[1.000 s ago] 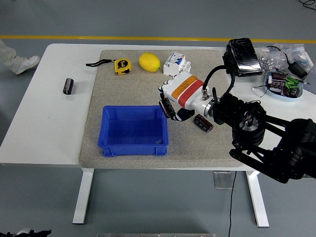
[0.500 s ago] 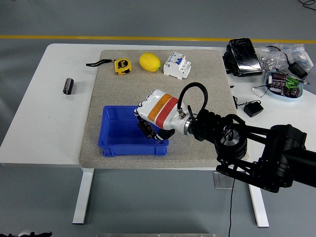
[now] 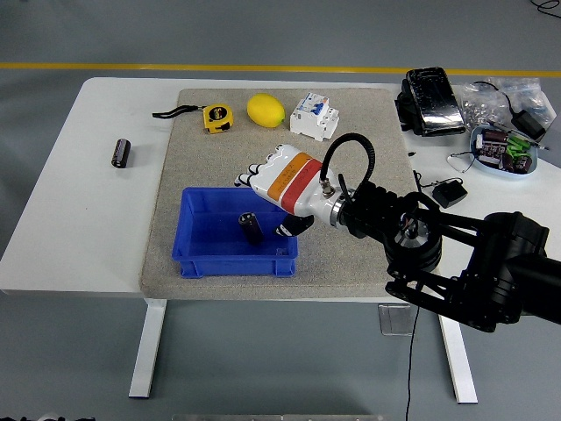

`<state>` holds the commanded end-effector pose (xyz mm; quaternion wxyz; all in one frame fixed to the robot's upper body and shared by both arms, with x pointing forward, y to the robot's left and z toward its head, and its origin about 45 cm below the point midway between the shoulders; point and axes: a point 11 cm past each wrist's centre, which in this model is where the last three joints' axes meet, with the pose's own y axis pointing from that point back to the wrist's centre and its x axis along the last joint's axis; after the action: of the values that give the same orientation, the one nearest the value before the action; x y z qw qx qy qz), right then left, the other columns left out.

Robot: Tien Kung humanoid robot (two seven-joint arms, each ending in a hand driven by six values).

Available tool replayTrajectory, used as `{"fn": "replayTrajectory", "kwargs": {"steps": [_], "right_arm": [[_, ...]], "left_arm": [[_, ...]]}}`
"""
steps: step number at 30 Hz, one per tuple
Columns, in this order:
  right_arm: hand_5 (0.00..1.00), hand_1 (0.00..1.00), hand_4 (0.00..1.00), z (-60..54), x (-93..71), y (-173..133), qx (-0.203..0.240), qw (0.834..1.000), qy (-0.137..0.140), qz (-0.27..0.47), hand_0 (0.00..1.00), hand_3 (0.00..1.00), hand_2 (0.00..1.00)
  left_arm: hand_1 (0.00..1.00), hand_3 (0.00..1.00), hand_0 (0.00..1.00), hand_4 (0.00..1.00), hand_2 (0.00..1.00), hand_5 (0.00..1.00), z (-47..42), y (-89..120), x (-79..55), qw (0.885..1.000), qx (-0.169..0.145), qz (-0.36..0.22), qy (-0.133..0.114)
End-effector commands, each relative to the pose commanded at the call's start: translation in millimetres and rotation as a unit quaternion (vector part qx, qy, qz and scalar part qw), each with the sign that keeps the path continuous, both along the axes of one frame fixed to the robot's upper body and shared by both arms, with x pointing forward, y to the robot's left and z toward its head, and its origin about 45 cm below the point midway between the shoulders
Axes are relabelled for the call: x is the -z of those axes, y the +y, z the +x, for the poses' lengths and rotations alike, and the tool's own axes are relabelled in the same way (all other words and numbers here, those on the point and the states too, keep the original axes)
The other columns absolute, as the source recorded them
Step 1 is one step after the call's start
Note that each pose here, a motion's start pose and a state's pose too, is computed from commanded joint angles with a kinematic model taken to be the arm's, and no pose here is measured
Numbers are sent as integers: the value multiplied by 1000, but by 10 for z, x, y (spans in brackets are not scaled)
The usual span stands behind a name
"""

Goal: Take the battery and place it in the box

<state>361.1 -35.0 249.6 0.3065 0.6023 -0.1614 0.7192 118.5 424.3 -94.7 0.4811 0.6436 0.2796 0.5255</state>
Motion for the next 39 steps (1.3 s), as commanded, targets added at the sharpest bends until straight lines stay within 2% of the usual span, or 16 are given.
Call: {"fn": "replayTrajectory", "kwargs": {"steps": [5,12,13,15,18,23,33,39], "right_arm": [[303,222,998,5,-22,-32,1,1000,1,0,60,829,754],[306,223,998,214,-171,-381,39,999,-6,-31,59,807,742],[323,221,998,239,-183,-443,42,998,-7,-39,59,769,726],[323,221,998,279,-183,-553,47,997,-6,-57,59,769,726],[323,221,998,321,-140,-697,49,995,-2,-90,59,769,726],[324,222,998,344,48,-863,37,989,13,-141,60,772,726],[306,228,998,455,284,-940,30,985,21,-166,70,788,757],[297,228,998,524,473,-1029,33,979,41,-195,70,794,760]], "left_arm": [[788,650,782,644,840,534,-3,-10,4,1000,3,-1,5],[789,652,783,648,846,527,-4,2,1,1000,-1,-1,1],[787,650,772,643,840,529,-5,5,0,1000,-2,0,1],[787,650,772,643,840,529,-5,10,-2,1000,-4,1,-1],[787,650,772,643,840,529,1,16,-6,1000,-5,2,-2],[778,648,770,654,837,529,8,12,-7,1000,-4,3,-3],[770,645,771,662,826,528,19,-11,-3,1000,-1,2,-3],[768,644,769,663,823,529,7,-25,5,1000,0,1,-2]]}}
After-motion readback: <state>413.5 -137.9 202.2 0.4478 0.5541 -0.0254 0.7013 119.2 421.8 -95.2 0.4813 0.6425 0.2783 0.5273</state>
